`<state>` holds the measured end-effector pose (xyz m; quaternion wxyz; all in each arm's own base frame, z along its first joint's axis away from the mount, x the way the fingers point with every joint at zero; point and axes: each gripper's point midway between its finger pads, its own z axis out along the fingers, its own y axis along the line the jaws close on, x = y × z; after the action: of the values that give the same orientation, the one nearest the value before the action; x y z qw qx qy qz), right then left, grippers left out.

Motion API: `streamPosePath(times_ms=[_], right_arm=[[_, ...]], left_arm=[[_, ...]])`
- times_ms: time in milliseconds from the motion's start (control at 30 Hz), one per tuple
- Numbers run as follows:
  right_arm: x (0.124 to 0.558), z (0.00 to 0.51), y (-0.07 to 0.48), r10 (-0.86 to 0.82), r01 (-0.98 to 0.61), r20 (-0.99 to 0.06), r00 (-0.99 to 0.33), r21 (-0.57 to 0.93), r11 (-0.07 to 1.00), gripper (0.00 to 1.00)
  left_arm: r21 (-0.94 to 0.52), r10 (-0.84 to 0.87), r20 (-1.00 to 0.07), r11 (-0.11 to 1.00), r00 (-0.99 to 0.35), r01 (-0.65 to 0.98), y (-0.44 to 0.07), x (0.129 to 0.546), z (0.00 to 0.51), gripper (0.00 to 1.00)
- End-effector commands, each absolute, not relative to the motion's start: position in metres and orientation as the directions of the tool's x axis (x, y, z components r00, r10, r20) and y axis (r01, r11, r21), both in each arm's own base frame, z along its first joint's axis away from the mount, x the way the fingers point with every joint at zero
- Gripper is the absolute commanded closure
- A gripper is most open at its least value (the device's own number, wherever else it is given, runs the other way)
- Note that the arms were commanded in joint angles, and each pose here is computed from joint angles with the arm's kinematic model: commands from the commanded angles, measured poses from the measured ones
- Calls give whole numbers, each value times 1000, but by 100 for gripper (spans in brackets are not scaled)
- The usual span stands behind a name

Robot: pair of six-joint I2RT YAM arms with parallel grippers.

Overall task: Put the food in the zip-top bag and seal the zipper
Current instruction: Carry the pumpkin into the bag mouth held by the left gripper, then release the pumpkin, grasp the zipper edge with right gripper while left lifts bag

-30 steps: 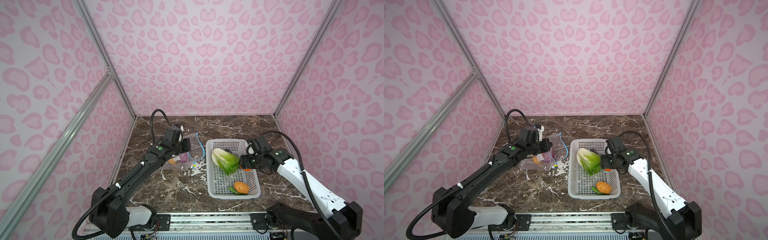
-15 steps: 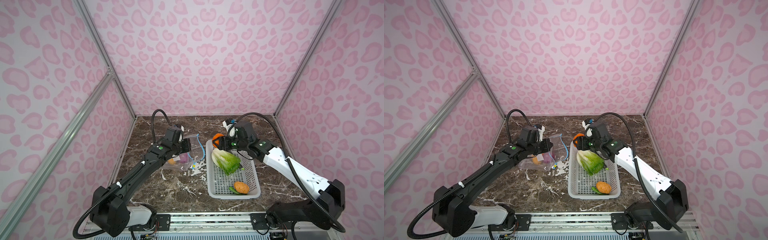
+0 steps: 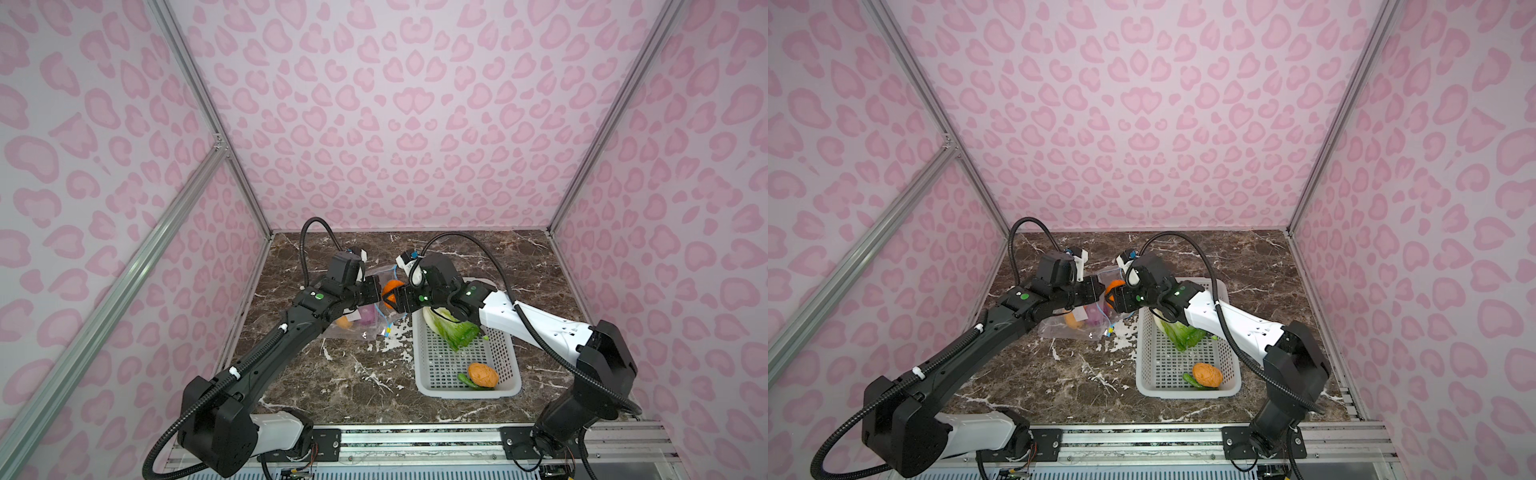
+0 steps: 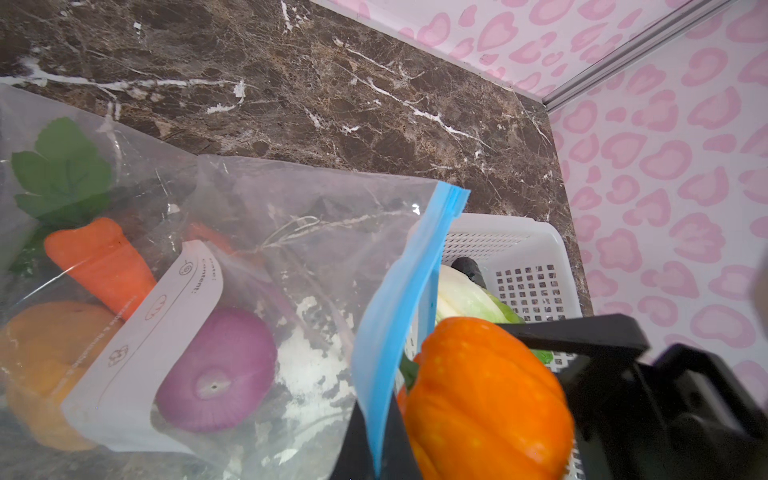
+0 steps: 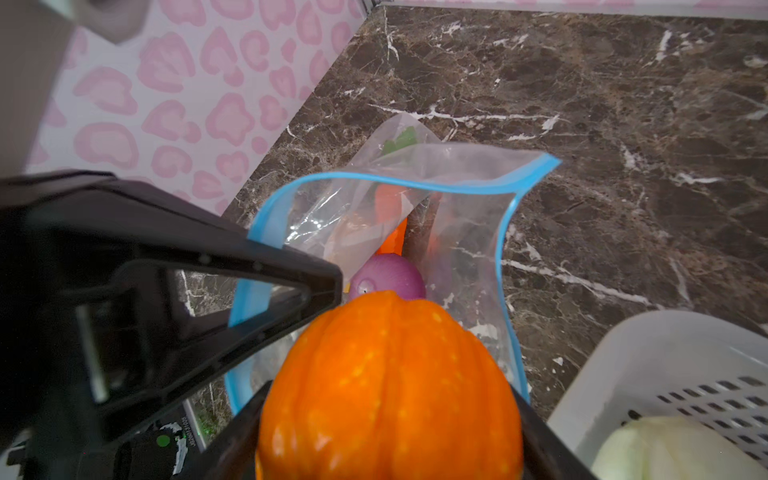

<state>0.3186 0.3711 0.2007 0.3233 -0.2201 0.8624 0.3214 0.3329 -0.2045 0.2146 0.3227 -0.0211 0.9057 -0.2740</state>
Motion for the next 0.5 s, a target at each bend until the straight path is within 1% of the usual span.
streamPosePath(times_ms=[0,233,367,400,467], right_arm=[[327,198,381,-156,-587,-717,-680,405,701,32],[333,179,395,-166,-574,-687,-707,422,702,28],[334,172,398,-171,-565,-672,-721,427,706,16],[334,172,397,-169,-564,-672,-721,428,706,11],[333,177,396,-167,-568,-677,-716,427,704,8]], left_arm=[[-516,-220,-604,841,-766,165,-205,334,230,98],[-514,-224,-614,841,-757,168,-203,334,234,98],[-509,-229,-622,845,-749,164,-201,334,236,98],[-507,-231,-624,846,-747,162,-200,334,237,98],[-506,-236,-629,848,-741,159,-198,335,238,98]])
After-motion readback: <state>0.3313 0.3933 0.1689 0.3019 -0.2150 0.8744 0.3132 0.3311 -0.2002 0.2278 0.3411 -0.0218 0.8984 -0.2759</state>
